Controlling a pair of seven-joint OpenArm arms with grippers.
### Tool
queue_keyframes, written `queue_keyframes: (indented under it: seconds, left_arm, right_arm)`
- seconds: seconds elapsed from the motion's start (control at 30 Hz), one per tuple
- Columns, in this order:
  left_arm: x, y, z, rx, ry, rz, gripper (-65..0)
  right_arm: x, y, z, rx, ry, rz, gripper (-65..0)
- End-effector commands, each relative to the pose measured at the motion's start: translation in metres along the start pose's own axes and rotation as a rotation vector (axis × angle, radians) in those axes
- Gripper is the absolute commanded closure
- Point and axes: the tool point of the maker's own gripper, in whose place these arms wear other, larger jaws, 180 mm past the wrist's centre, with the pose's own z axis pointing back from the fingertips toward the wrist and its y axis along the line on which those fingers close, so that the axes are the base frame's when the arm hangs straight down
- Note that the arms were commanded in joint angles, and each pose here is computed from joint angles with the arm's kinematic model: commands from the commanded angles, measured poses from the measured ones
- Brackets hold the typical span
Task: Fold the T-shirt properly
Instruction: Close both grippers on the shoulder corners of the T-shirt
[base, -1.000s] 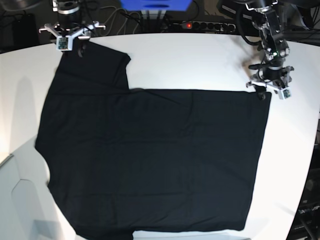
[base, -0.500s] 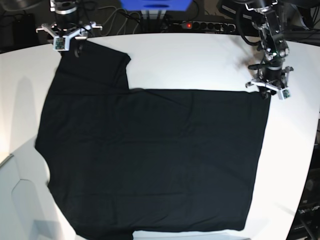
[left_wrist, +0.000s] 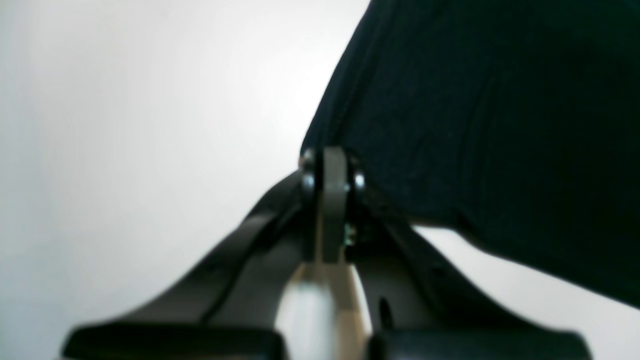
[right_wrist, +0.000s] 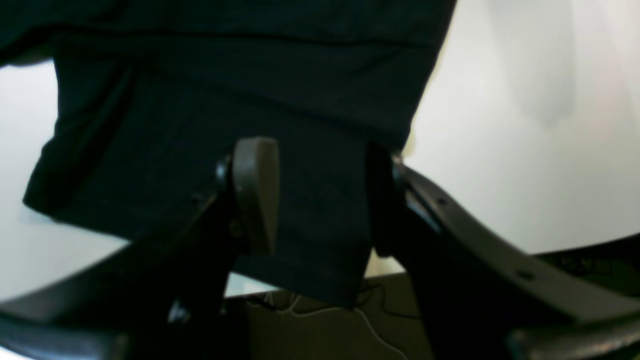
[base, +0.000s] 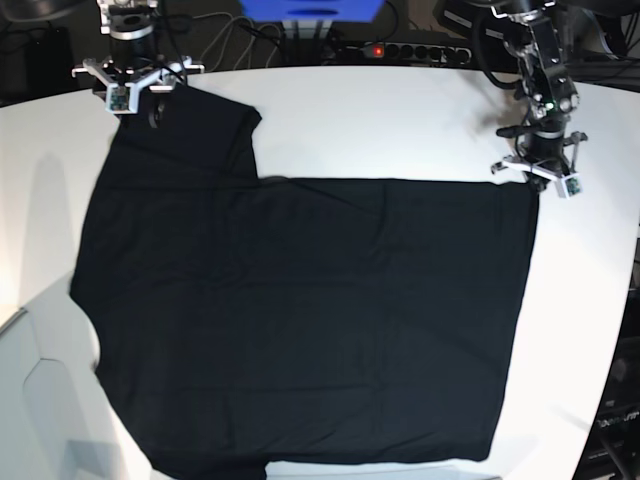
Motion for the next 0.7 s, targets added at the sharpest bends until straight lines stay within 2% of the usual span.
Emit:
queue_keyframes:
  seconds: [0.0,0.27,0.5,0.57,0.67]
  left_arm:
    - [0.017,0.002,0.004,-0.003,-0.054,-0.014,0.0]
    - [0.031,-0.004,0.019,-0.018,-0.1,-0.042,0.0]
    - [0.022,-0.014,0.035,-0.034,-0.098,-0.035,0.0]
    - [0.02,-0.015,0.036,-0.034,-0.096,-0.028,0.0]
    - [0.016,-0.014,0.038,-0.032,-0.084,-0.031,0.0]
  right_arm:
    - [0.011,-0.001,0.001,0.002,-0.039,0.01,-29.1]
    - [0.01,-0.031,-0.008,-0.092,0.01,-0.002,-29.0]
    - [0.015,-0.045,-0.029,-0.136,0.078,-0.025,-29.4]
    - [0.012,-0.047,-0.035,-0.137,0.104,-0.024,-31.7]
    - [0.003,-0.048,-0.04,-0.136,0.14,-0.03,-38.6]
